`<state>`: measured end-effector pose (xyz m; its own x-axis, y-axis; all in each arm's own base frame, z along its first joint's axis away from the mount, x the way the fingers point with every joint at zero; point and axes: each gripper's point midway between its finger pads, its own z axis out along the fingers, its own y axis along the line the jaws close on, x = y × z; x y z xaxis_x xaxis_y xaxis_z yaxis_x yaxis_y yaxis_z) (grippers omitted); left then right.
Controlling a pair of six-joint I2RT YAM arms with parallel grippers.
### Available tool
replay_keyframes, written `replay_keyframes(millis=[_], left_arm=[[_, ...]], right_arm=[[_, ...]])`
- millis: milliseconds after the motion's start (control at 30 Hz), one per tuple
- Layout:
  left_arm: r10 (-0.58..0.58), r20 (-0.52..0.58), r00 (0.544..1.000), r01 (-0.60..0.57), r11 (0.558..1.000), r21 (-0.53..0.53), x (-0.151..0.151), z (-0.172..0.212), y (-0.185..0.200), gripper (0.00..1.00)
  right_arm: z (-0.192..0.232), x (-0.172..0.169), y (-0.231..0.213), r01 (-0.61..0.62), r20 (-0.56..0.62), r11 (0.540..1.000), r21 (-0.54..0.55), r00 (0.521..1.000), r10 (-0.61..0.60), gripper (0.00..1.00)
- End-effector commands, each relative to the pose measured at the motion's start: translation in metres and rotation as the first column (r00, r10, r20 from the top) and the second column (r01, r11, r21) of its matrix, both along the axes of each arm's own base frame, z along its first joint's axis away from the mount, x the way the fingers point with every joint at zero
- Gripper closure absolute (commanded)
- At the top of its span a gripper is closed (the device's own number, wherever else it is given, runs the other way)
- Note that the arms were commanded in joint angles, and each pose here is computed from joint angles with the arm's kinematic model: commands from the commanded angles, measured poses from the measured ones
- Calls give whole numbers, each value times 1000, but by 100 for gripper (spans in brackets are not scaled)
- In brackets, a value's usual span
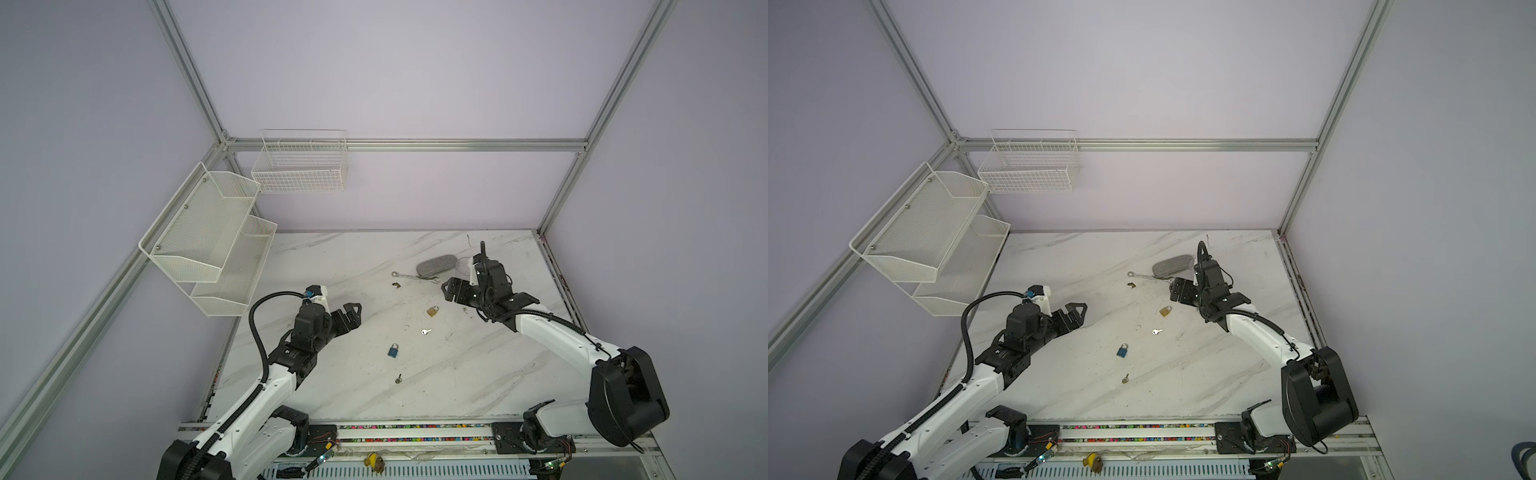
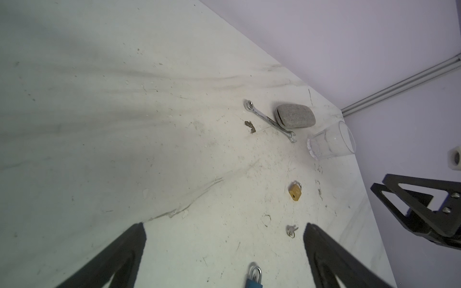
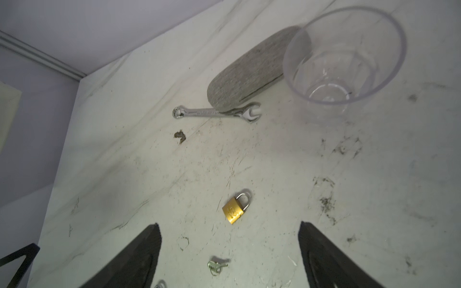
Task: Unlock with the key
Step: 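Move both grippers toward the middle of the table above the keys and padlocks, then lower the right gripper onto the small silver key and close it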
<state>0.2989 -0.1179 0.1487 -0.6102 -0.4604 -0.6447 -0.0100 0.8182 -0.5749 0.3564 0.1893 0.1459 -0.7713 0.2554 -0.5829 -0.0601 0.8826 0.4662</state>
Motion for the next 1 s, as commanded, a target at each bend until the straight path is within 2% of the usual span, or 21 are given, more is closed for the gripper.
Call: replay_keyframes(millis=[0,233,467,967], left_arm=[[-23,52,998,25,999,-35,8,36,-19,0],[-85,29,996,86,996,-21,1,32,-52,0],[-125,20,992,125,992,-1,-1,33,-77,0],[-121,18,992,121,993,-3,1,32,-90,0]], right_arm=[[-27,-25,11,-12,-103,1000,-23,995,10,11],[-63,-54,43,-70,-184,997,-17,981,66,16],[-83,-62,62,-97,-213,995,-20,973,91,17],[-106,-65,77,-124,-231,990,-68,967,105,17]])
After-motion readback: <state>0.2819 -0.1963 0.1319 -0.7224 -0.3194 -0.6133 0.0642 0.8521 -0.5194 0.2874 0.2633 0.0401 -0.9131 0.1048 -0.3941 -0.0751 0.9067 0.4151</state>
